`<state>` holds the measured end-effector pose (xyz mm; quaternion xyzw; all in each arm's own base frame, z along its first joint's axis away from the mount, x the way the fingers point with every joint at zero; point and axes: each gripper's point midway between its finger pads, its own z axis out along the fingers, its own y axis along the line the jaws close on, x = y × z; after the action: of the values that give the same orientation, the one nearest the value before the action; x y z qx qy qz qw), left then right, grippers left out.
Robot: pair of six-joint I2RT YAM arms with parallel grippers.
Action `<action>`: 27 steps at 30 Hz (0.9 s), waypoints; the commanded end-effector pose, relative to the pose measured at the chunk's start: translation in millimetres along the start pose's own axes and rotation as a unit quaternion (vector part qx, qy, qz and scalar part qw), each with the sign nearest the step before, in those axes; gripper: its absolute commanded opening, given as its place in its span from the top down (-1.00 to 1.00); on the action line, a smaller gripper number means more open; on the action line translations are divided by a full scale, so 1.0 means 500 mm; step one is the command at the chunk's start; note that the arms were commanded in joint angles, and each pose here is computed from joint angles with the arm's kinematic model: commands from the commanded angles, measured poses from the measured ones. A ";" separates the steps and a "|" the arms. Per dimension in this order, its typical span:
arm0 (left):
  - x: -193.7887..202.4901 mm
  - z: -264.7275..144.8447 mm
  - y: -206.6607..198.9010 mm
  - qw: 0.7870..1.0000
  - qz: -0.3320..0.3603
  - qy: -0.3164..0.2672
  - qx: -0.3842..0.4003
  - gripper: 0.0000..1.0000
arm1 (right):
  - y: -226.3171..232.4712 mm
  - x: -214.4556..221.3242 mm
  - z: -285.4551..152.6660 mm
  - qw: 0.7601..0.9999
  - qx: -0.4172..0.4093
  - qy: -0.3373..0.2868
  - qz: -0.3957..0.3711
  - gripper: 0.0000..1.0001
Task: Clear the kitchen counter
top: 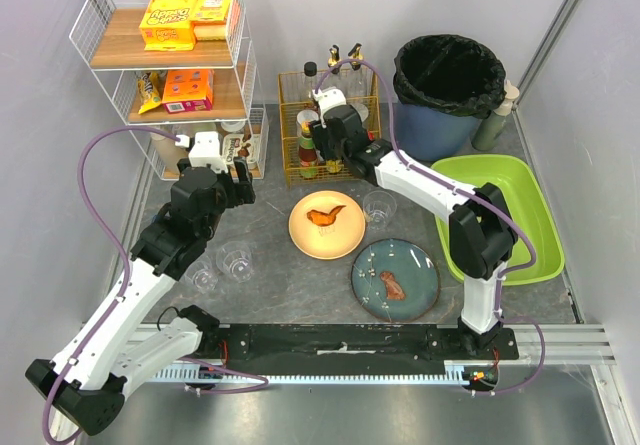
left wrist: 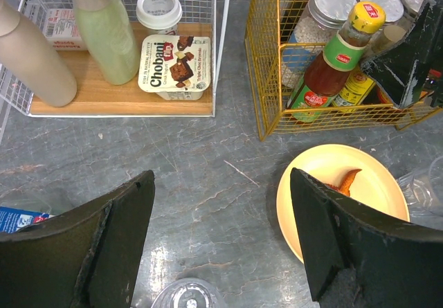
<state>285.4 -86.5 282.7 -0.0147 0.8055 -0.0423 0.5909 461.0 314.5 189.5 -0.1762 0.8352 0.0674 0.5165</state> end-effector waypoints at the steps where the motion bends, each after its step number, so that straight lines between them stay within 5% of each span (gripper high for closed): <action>1: -0.016 0.002 -0.008 1.000 -0.019 -0.014 0.004 -0.69 | -0.016 -0.083 -0.051 0.999 -0.001 -0.052 0.015 -0.31; 13: -0.001 0.009 -0.062 0.997 -0.050 0.016 0.062 -0.87 | -0.100 -0.134 -0.259 0.995 0.027 -0.094 0.027 -0.68; 27: 0.248 0.048 -0.193 0.945 -0.169 0.231 0.159 -0.72 | -0.102 0.014 -0.416 0.993 -0.040 -0.056 0.097 -0.72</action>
<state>277.8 -162.1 188.7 -0.0215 0.8833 -0.1925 0.4269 322.9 201.9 290.5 -0.1247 0.8079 0.1103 0.5653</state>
